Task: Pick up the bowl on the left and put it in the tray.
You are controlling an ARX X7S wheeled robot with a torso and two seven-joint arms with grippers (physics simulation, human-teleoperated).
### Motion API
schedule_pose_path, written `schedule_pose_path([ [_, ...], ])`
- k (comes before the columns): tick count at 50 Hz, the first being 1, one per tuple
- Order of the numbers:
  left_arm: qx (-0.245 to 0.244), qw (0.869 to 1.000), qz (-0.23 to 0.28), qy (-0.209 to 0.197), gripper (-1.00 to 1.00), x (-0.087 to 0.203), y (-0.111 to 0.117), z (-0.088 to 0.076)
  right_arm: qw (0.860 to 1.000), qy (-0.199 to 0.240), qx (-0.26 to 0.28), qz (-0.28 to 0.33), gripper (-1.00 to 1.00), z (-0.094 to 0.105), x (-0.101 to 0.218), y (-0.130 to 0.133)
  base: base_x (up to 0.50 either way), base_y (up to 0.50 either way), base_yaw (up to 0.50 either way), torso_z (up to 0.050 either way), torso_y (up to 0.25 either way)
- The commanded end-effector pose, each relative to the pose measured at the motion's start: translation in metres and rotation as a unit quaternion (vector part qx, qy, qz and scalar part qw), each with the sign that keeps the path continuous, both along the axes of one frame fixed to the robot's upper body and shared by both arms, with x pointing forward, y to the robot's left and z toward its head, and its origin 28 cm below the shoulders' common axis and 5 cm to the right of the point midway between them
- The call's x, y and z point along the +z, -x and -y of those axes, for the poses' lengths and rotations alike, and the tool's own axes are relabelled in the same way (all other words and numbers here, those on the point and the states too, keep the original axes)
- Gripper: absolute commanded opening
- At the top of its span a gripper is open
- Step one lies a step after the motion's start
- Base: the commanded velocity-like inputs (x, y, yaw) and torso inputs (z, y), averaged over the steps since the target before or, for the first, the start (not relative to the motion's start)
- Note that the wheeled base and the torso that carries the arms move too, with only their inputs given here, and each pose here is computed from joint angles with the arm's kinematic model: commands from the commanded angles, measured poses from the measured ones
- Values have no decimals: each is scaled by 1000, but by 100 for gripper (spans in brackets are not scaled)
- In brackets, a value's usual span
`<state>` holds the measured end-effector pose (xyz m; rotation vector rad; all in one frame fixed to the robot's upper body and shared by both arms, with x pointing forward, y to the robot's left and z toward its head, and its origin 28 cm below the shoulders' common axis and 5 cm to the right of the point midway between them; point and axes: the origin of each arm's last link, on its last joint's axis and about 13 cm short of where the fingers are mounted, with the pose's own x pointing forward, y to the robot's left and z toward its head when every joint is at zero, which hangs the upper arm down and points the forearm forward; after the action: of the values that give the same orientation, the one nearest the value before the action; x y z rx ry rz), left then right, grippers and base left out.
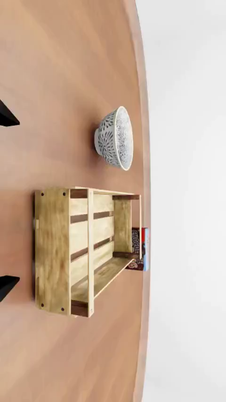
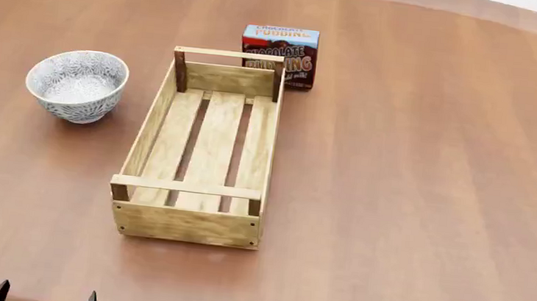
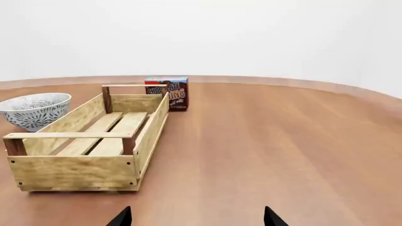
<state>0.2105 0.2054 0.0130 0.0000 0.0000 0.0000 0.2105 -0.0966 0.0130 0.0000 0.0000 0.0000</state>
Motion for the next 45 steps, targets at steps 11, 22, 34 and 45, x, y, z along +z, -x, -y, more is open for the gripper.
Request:
schedule_pose_path([
  [11,-7,1000,8,-6,100,2,2,1,1000,-6,3,0,100,0,0,0,0,0,0,0,0],
  [22,-23,999,-26,-15,100,-13,0,5,997,1,73,19,100,-24,-2,6,0,0,0,0,0],
  [34,-20,999,-34,-13,100,-10,-2,4,999,-30,28,18,100,0,1,4,0,483,0,0,0],
  [45,-15,999,-36,-13,100,-12,-2,3,999,-38,26,14,100,0,0,5,0,500,0,0,0],
])
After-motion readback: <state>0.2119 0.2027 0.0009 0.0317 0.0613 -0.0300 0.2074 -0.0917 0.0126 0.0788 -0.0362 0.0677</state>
